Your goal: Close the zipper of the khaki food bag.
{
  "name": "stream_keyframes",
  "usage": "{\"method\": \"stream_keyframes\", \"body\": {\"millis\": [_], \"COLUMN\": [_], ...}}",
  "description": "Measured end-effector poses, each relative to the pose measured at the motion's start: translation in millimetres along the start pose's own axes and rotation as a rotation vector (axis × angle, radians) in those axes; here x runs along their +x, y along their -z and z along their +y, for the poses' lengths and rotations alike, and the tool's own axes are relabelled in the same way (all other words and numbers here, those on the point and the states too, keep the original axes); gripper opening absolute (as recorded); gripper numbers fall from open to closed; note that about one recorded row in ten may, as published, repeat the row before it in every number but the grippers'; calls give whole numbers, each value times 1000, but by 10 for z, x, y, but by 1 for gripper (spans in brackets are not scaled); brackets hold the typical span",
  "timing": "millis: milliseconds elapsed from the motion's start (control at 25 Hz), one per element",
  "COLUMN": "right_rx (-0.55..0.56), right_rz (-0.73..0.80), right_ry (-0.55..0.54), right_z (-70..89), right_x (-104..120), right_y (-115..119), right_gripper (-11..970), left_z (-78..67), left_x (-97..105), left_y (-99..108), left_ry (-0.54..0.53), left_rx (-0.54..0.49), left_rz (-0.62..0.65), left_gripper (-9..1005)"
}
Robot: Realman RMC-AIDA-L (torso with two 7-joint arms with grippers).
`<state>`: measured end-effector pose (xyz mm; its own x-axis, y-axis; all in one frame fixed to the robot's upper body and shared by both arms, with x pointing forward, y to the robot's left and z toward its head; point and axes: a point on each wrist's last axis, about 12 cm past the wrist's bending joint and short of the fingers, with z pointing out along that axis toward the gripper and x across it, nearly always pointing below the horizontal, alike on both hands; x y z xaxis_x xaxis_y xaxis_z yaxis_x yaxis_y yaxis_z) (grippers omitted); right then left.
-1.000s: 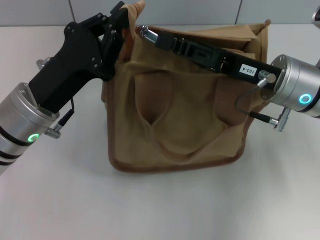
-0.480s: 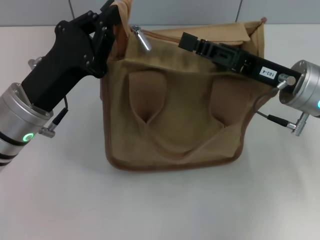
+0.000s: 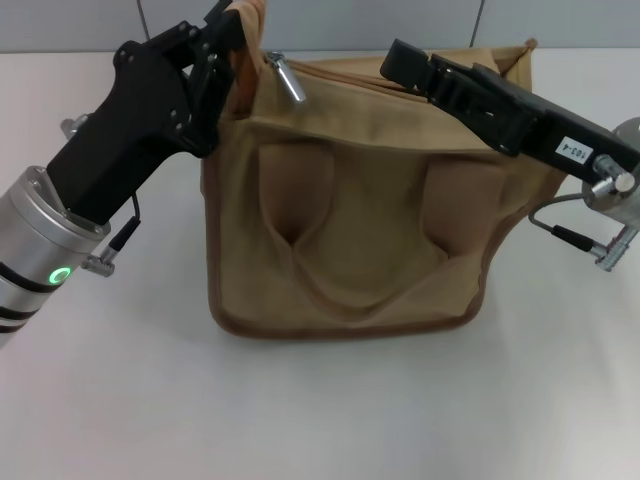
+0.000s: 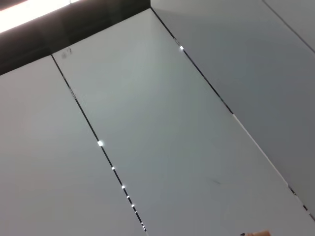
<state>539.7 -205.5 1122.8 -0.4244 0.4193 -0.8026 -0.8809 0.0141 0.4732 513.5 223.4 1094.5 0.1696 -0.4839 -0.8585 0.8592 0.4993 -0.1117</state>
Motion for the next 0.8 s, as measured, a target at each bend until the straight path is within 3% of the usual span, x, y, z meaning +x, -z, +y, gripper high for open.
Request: {"method": "stream_keyframes", "body": {"millis": [280,480,800], "right_rx": [25,43,26], "right_rz": [14,32,64], "right_ry": [58,68,58], "right_z": [-46,-90,-113], "right_x": [108,173,198], "right_y": [-100,-203,-336], "right_gripper": [100,325,491], "left_z": [-19,-24,-27], "left_x": [13,23,36], "left_y": [-77,-143,-167], "left_ry": [18,28,33], "left_rx": [16,32,35], "left_rz": [-15,-18,-13], "left_gripper": [78,79,80]}}
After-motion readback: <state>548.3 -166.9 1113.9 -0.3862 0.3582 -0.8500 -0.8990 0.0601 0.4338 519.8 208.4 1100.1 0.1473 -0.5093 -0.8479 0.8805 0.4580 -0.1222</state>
